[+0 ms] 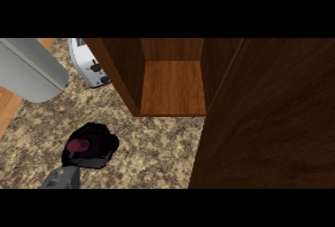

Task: Pick up the wine, place it into the cabinet and close the cabinet

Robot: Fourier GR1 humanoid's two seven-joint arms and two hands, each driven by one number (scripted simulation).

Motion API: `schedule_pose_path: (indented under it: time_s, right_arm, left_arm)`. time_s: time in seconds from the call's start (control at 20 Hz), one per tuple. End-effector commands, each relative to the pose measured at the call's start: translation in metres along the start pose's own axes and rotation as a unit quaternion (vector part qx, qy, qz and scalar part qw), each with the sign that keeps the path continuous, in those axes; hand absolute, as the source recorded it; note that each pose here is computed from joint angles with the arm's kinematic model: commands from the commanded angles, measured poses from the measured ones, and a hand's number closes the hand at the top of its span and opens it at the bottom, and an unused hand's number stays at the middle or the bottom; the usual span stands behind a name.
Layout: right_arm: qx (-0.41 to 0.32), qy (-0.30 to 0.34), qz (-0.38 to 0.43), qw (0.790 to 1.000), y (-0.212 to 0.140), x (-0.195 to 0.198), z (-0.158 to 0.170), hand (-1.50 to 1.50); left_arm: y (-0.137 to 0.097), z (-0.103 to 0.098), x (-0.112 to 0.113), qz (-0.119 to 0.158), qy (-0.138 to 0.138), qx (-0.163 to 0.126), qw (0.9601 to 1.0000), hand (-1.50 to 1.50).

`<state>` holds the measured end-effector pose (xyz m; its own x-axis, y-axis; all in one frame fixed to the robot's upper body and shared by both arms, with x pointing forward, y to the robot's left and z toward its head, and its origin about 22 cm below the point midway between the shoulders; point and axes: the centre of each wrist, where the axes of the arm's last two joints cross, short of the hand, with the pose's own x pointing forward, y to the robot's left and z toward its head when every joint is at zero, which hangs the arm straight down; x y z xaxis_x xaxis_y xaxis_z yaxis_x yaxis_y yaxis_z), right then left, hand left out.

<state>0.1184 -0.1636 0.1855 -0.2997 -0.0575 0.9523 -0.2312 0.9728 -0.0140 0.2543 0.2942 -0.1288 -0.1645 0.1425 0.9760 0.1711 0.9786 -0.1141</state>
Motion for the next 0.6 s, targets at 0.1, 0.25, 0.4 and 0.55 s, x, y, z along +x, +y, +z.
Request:
schedule_pose_path:
  time_s: [0.1, 0.25, 0.4, 0.55]
  right_arm:
    - [0.004, -0.032, -0.014, 0.999, -0.005, 0.033, 0.031, -1.50]
    - [-0.014, -0.027, -0.005, 1.000, 0.000, 0.025, 0.033, -1.50]
    - [-0.007, -0.032, -0.002, 0.999, -0.006, 0.030, 0.033, -1.50]
    - [-0.011, -0.035, -0.006, 0.999, -0.010, 0.030, 0.036, -1.50]
  left_arm:
    - [-0.021, 0.035, -0.008, 0.049, 0.010, -0.021, 0.9985, 1.50]
    - [-0.031, 0.013, 0.021, 0.047, -0.006, -0.031, 0.9984, 1.50]
    - [-0.055, 0.019, 0.028, 0.049, -0.010, -0.035, 0.9981, 1.50]
    - [-0.075, 0.011, 0.037, 0.051, -0.014, -0.046, 0.9975, 1.50]
